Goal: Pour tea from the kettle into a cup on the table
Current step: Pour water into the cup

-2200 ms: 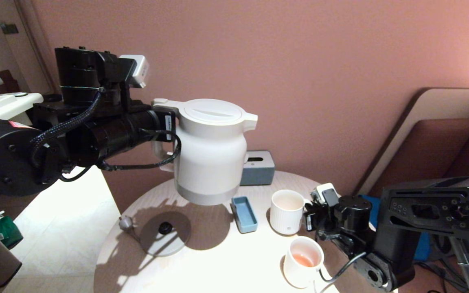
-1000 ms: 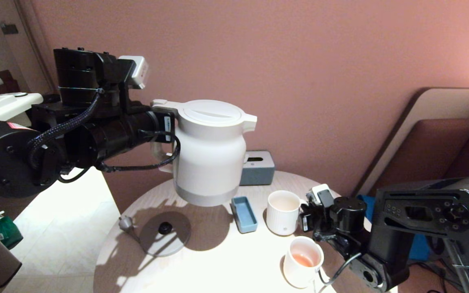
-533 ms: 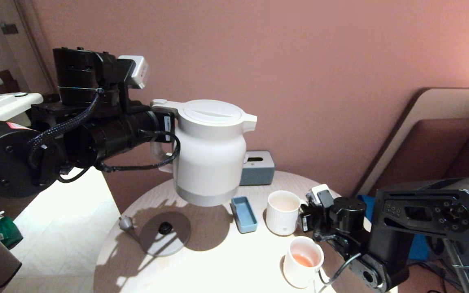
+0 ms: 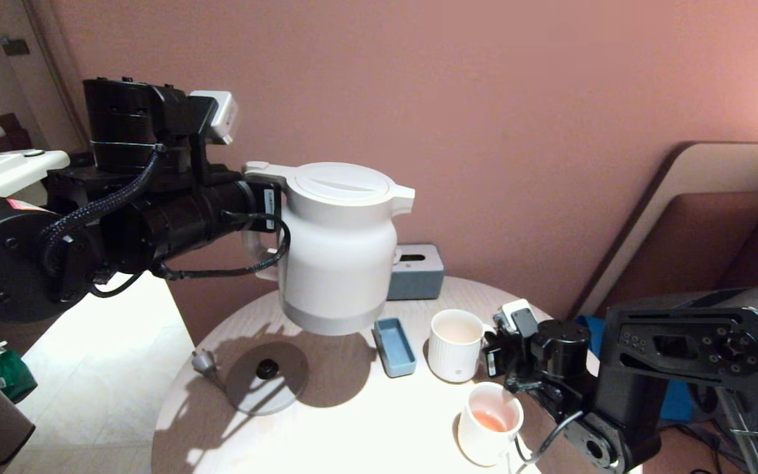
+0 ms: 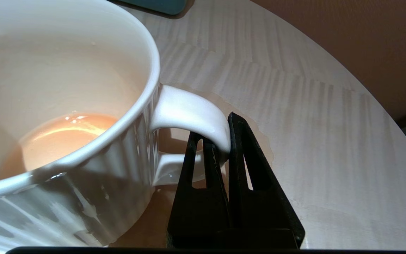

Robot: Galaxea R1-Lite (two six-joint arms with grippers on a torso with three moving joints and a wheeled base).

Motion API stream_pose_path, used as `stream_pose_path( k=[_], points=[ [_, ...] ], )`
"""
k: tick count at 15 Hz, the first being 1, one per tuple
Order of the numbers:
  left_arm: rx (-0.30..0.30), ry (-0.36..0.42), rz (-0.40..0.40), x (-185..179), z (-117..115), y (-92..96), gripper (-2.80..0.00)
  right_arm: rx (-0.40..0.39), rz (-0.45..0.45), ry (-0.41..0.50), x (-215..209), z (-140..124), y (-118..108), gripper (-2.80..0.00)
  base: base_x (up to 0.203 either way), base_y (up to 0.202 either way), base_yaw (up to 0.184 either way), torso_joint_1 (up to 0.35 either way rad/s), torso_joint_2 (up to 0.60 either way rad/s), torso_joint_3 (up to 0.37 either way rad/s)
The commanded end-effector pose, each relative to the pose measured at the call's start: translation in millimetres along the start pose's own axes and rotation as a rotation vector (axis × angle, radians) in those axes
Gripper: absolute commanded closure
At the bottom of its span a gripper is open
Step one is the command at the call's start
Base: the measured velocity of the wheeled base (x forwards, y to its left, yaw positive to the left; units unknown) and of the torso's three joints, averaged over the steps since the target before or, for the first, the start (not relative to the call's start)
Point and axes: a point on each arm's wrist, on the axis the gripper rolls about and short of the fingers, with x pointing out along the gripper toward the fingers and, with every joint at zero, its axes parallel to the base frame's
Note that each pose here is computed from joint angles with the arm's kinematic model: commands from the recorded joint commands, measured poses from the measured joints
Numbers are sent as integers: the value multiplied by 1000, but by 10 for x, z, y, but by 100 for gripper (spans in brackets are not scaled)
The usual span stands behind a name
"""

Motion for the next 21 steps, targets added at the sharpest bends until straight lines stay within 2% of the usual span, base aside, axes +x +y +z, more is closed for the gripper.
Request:
stream_pose_path(
  k=[1,5,6,10,16,19,21],
  points=[
    [-2,-3,1,3,4,-1,0,3,-3,-14,-2,15,-2,0,0,0,0,0,0,0],
    [-2,-4,1,-1,8,0,0,3,-3,-14,-2,15,-2,0,0,0,0,0,0,0],
    [-2,-4,1,-1,8,0,0,3,-4,-13,-1,9,-2,-280,0,0,0,0,0,0],
    [-2,-9,1,-7,21,1,0,6,-11,-30,-1,54,-9,-280,0,0,0,0,0,0],
    [-3,-13,2,-25,37,5,0,3,-3,-1,-105,31,-25,-280,0,0,0,0,0,0],
    [-3,-10,0,-30,33,3,0,21,5,24,-293,61,-133,-280,0,0,0,0,0,0],
    [-5,-13,-2,-44,43,0,0,32,-25,43,-374,53,-282,-280,0,0,0,0,0,0]
  ],
)
